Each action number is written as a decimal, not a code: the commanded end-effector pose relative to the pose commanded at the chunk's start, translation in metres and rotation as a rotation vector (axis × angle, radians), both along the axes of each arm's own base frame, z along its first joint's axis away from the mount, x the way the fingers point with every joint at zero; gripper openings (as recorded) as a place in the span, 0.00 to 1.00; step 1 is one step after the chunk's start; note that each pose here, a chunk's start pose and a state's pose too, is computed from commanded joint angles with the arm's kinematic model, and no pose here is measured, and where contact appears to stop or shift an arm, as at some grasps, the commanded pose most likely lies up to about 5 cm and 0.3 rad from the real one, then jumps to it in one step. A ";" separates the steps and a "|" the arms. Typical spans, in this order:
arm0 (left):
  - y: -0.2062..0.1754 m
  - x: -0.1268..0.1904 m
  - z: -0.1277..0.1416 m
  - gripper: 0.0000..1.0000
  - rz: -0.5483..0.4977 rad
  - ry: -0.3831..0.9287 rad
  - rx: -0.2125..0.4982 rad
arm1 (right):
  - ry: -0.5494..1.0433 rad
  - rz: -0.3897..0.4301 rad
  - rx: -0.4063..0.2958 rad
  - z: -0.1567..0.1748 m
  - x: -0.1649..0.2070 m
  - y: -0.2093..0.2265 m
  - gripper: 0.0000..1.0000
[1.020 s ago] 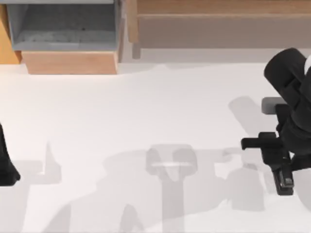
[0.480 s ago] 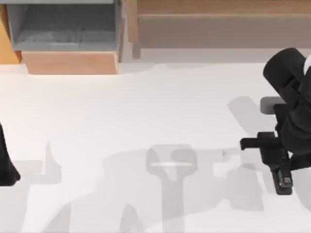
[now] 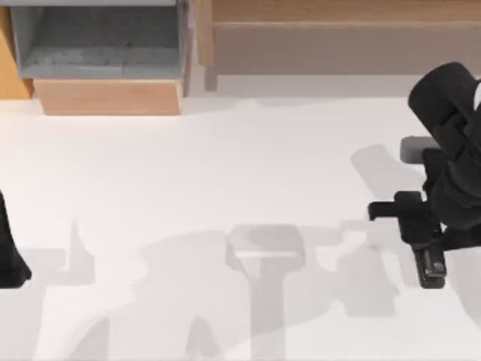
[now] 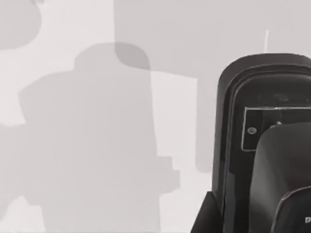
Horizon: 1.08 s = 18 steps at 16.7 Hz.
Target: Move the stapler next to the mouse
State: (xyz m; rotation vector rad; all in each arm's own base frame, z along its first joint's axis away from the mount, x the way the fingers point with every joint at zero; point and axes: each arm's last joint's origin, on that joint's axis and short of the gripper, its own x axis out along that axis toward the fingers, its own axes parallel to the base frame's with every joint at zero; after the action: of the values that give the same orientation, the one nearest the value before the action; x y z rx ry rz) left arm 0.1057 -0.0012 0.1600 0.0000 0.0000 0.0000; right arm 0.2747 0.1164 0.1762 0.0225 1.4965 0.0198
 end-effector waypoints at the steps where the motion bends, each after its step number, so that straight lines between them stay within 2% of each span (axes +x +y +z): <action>1: 0.000 0.000 0.000 1.00 0.000 0.000 0.000 | -0.010 -0.002 0.004 0.001 0.001 0.000 0.00; 10: 0.000 0.000 0.000 1.00 0.000 0.000 0.000 | -0.048 -0.015 0.021 -0.001 0.004 -0.001 0.00; 18: 0.000 0.000 0.000 1.00 0.000 0.000 0.000 | 0.070 -0.023 -0.031 -0.039 -0.004 -0.006 0.00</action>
State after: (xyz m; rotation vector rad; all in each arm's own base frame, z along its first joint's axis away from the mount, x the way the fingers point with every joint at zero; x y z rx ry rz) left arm 0.1057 -0.0012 0.1600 0.0000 0.0000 0.0000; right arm 0.2706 0.1103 0.1367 0.0155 1.5659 -0.0225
